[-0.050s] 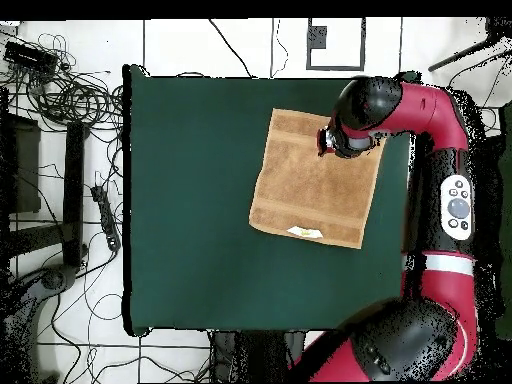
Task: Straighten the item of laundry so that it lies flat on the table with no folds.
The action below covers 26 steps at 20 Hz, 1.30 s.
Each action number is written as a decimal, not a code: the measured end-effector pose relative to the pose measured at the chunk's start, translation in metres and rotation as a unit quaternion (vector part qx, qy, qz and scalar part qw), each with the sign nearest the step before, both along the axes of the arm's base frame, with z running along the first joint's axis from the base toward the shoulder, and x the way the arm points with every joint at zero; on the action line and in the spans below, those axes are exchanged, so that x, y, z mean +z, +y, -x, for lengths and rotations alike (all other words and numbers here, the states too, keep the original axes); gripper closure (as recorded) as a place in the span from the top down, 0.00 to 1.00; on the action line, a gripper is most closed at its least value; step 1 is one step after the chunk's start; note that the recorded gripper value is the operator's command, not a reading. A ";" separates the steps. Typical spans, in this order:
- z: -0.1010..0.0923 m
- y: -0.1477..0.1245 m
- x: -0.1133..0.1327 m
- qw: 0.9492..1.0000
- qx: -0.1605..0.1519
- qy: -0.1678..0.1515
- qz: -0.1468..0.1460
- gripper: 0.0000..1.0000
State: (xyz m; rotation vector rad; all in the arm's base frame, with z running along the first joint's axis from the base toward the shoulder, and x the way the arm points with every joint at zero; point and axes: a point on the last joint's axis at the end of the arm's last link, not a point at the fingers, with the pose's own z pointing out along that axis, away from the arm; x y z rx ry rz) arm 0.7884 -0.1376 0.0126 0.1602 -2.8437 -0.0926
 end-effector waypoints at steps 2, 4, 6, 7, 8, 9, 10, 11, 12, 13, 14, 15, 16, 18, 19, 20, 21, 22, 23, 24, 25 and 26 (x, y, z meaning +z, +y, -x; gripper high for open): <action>0.004 0.003 0.003 1.000 0.008 -0.005 0.006 1.00; 0.009 0.007 0.006 1.000 0.016 -0.006 0.011 1.00; 0.016 0.012 0.007 1.000 0.021 0.004 0.011 1.00; 0.019 0.014 0.007 1.000 0.023 0.008 0.011 1.00; 0.021 0.015 0.006 1.000 0.024 0.010 0.011 1.00; 0.023 0.016 0.006 1.000 0.026 0.013 0.012 1.00; 0.026 0.016 0.006 0.999 0.027 0.015 0.012 1.00; 0.034 0.019 0.006 0.999 0.032 0.021 0.012 1.00; 0.037 0.020 0.005 0.999 0.034 0.023 0.013 1.00; 0.039 0.020 0.005 0.999 0.035 0.024 0.013 1.00; 0.042 0.021 0.005 0.999 0.036 0.026 0.014 1.00; 0.051 0.022 0.005 0.999 0.041 0.032 0.016 1.00; 0.055 0.022 0.005 0.998 0.043 0.033 0.017 1.00; 0.062 0.023 0.005 0.998 0.047 0.035 0.018 1.00; 0.067 0.024 0.005 0.998 0.050 0.034 0.018 1.00; 0.070 0.024 0.005 0.998 0.051 0.033 0.017 1.00; 0.077 0.026 0.005 0.998 0.053 0.029 0.017 1.00; 0.084 0.028 0.004 0.998 0.057 0.024 0.017 1.00; 0.087 0.028 0.004 0.998 0.059 0.023 0.017 1.00; 0.090 0.029 0.003 0.998 0.060 0.022 0.017 1.00; 0.100 0.030 0.003 0.998 0.062 0.021 0.017 1.00; 0.104 0.031 0.002 0.998 0.063 0.023 0.017 1.00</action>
